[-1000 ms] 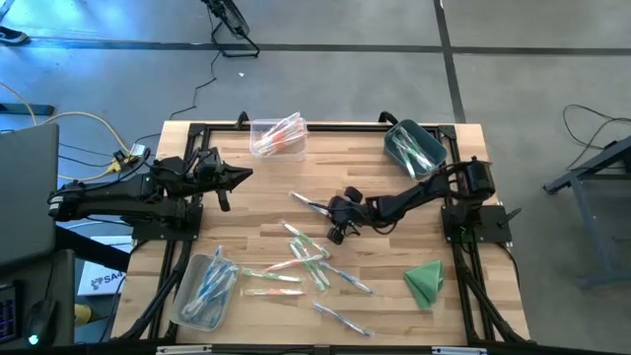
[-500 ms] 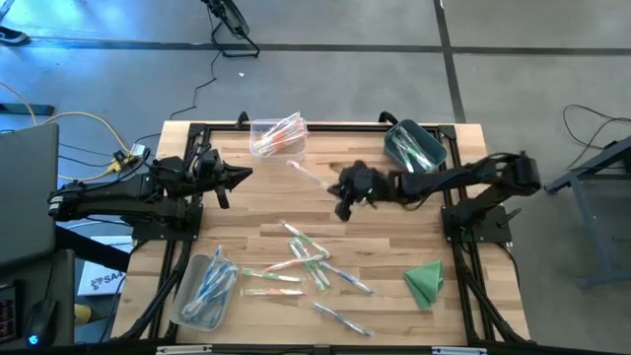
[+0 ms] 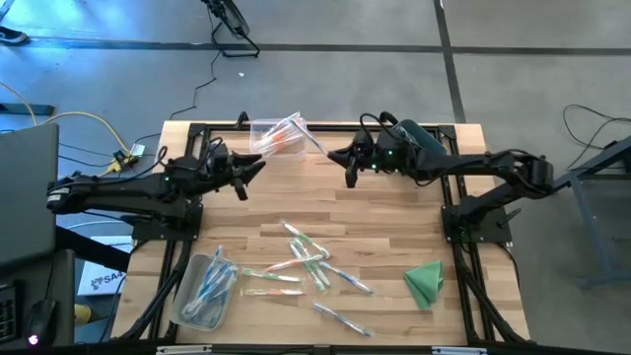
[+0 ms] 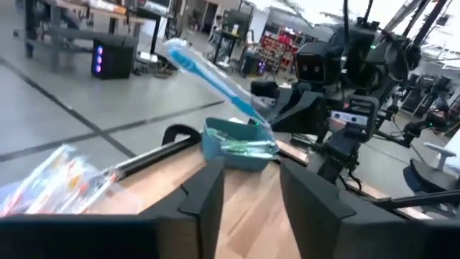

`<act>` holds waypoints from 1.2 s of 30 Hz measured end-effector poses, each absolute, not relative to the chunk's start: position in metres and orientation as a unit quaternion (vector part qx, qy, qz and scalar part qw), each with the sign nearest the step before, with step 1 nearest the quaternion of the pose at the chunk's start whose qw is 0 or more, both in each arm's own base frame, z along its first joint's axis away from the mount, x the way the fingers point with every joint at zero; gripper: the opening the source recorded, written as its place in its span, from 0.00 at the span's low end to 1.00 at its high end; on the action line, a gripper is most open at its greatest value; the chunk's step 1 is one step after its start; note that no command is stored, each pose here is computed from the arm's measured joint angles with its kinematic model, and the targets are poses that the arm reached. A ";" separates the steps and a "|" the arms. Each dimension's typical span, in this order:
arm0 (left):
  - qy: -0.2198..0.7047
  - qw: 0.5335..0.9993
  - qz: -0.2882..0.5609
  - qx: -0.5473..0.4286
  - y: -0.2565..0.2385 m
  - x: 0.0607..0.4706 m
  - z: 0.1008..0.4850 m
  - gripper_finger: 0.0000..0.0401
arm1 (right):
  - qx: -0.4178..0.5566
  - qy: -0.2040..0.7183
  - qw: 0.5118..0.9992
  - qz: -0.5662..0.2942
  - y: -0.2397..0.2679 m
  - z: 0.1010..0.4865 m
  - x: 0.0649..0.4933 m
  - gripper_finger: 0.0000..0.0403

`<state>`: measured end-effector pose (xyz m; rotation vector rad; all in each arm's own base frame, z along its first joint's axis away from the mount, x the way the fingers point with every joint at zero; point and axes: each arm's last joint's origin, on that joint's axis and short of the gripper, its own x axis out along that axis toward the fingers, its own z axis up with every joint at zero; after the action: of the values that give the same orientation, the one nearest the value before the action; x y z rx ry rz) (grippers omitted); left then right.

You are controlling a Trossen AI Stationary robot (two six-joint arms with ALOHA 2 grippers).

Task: Pick & Place Toothbrushes
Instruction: Put the top blue toothbrush into the gray bin

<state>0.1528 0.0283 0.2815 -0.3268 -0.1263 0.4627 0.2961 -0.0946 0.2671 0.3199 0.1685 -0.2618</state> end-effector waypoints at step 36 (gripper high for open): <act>-0.194 0.951 0.225 -0.083 0.039 0.235 0.297 0.27 | 0.029 0.016 0.999 -0.017 -0.085 0.283 0.300 0.03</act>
<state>0.2353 0.0385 0.2968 -0.1692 -0.3949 0.4578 0.3004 -0.0847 0.2835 0.0571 0.0320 -0.0340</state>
